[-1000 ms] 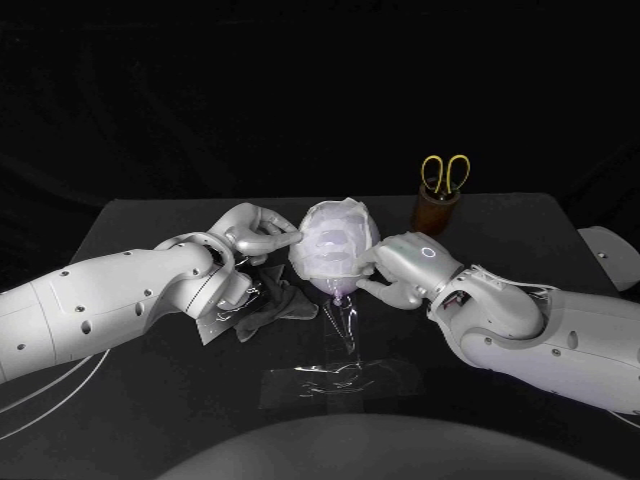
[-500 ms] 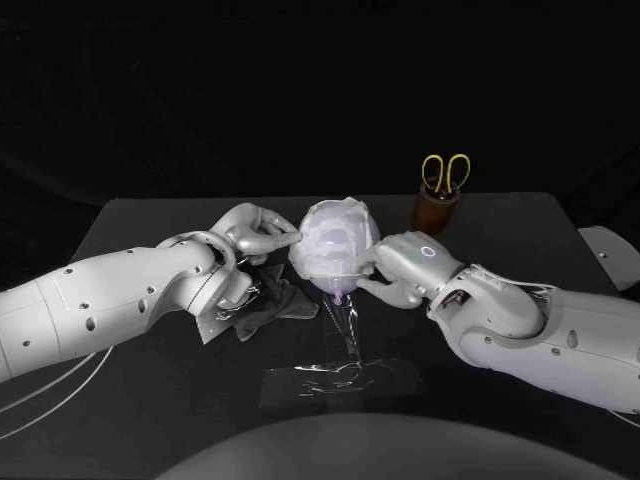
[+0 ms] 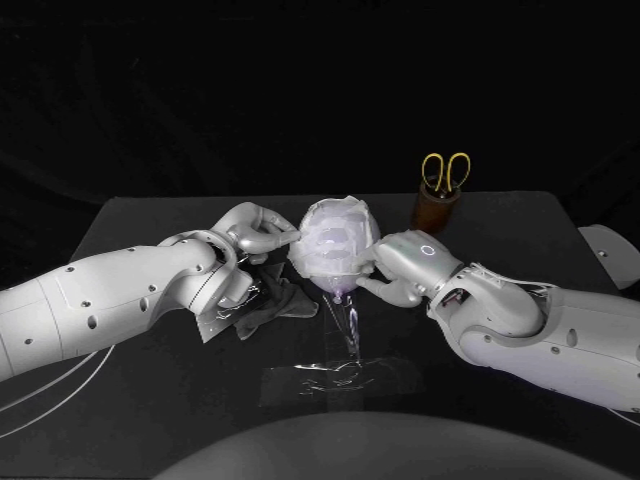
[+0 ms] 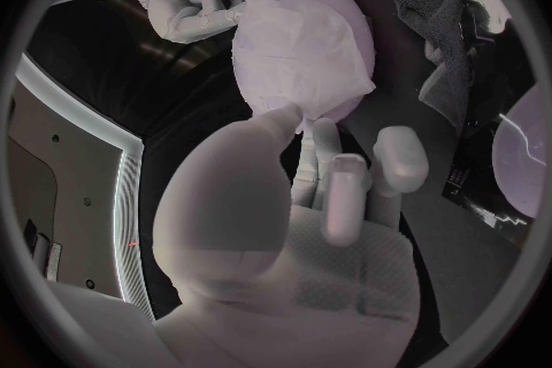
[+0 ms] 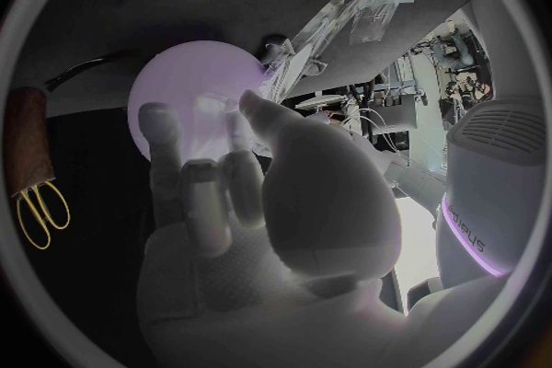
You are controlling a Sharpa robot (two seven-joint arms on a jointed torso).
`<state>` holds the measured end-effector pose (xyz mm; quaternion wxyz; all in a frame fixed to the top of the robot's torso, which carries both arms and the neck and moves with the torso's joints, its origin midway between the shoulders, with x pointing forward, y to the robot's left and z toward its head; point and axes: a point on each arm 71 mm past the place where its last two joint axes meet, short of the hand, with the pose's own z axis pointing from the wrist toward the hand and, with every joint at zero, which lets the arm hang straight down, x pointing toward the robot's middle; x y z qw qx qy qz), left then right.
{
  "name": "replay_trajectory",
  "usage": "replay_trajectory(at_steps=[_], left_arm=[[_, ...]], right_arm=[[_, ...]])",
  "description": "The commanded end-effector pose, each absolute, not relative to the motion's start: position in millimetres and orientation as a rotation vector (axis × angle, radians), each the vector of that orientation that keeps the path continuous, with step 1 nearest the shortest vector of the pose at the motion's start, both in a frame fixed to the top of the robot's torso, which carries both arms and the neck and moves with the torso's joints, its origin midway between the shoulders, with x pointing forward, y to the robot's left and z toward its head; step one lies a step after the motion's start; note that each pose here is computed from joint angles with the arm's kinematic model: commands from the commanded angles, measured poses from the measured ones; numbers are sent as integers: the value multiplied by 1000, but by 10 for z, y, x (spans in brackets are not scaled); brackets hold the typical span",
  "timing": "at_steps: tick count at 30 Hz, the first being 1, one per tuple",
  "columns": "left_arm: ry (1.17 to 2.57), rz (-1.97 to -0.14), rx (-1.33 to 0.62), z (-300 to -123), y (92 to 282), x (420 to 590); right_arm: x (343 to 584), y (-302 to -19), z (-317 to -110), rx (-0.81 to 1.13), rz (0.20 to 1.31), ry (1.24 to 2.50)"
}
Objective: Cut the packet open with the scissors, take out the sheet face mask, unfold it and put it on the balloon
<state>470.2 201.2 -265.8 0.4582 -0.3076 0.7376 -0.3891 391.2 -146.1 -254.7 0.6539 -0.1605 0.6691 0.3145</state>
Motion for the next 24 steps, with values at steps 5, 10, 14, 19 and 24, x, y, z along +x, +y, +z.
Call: replay_trajectory(at_steps=[5, 10, 14, 19, 24], left_arm=[[1810, -974, -715, -2636, 1949, 4704], [1786, -976, -709, -2622, 1943, 4712], [1753, -977, -732, -2610, 1962, 4723], [1702, -979, -788, -2595, 2007, 4734], [1674, -984, -860, -2592, 2059, 4728]], right_arm=[[3915, -1457, -2552, -372, 705, 1520], [3916, -1456, -2552, -372, 705, 1520], [3917, -1458, -2552, -372, 704, 1519], [3917, -1461, -2553, -372, 703, 1520], [3918, -1466, -2554, -371, 702, 1521]])
